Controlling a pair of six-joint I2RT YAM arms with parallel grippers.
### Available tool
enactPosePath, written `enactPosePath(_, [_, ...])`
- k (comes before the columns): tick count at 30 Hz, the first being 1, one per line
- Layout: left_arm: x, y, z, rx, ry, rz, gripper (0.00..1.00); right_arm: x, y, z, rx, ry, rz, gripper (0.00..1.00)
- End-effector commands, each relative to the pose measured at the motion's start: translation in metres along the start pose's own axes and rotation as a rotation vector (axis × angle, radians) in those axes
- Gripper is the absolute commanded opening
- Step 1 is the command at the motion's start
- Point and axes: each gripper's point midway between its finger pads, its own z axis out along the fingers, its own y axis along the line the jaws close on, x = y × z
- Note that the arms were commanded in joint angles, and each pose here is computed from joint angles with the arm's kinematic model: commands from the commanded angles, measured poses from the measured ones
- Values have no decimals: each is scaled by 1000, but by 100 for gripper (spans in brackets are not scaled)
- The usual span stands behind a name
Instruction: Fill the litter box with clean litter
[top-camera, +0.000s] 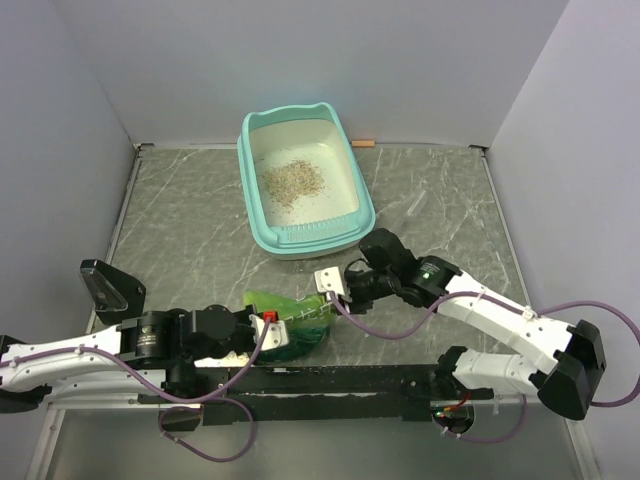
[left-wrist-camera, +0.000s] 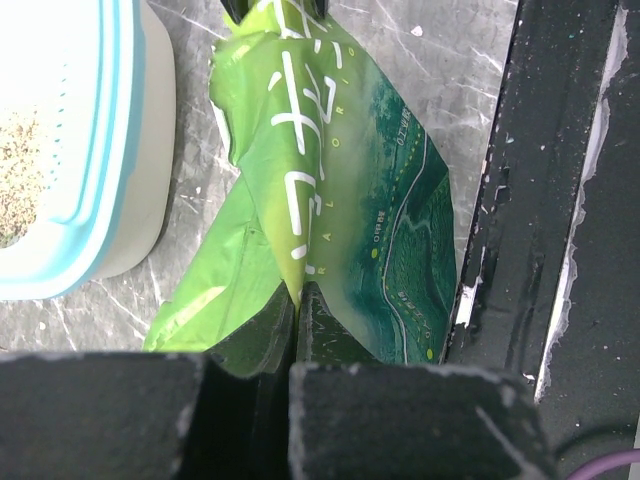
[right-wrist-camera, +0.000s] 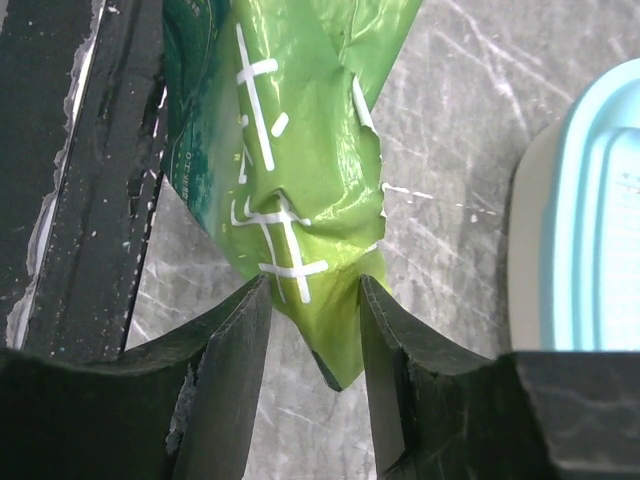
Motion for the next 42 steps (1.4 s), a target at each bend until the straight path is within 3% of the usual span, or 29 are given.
enactPosePath(1, [-52, 17, -10, -61, -210, -55, 1, -2, 0, 6, -45, -21, -13, 47])
enactPosePath(4, [-52, 17, -12, -58, -217, -56, 1, 3, 1, 9, -59, -6, 0, 38])
enactPosePath(5, [-51, 17, -12, -59, -217, -56, 1, 6, -2, 9, -52, 7, 3, 14])
enactPosePath(6, [-51, 18, -12, -62, -217, -57, 1, 10, -2, 9, -47, 26, 12, 0])
enactPosePath(12, [-51, 24, -13, -99, -224, -55, 1, 22, -13, -23, 91, 77, 91, 0])
enactPosePath(14, [-51, 30, -14, -133, -226, -61, 1, 17, -15, -40, 166, 22, 105, 0])
enactPosePath(17, [-49, 48, -18, -232, -223, -55, 1, 16, -17, -55, 243, -63, 141, 0])
enactPosePath(21, [-53, 72, -26, -358, -215, -11, 1, 26, -21, -59, 261, -11, 195, 0])
enactPosePath(28, [-61, 59, -18, -263, -252, 75, 1, 34, -14, -52, 239, -16, 235, 0])
enactPosePath(35, [-19, 26, 24, -130, -81, 51, 1, 41, -20, -47, 262, 17, 315, 0])
enactPosePath(38, [-15, 24, 28, -131, -75, 51, 1, 52, -34, -50, 372, 46, 387, 18])
enactPosePath(42, [-13, 26, 26, -147, -86, 41, 1, 54, -60, -66, 547, 53, 441, 56])
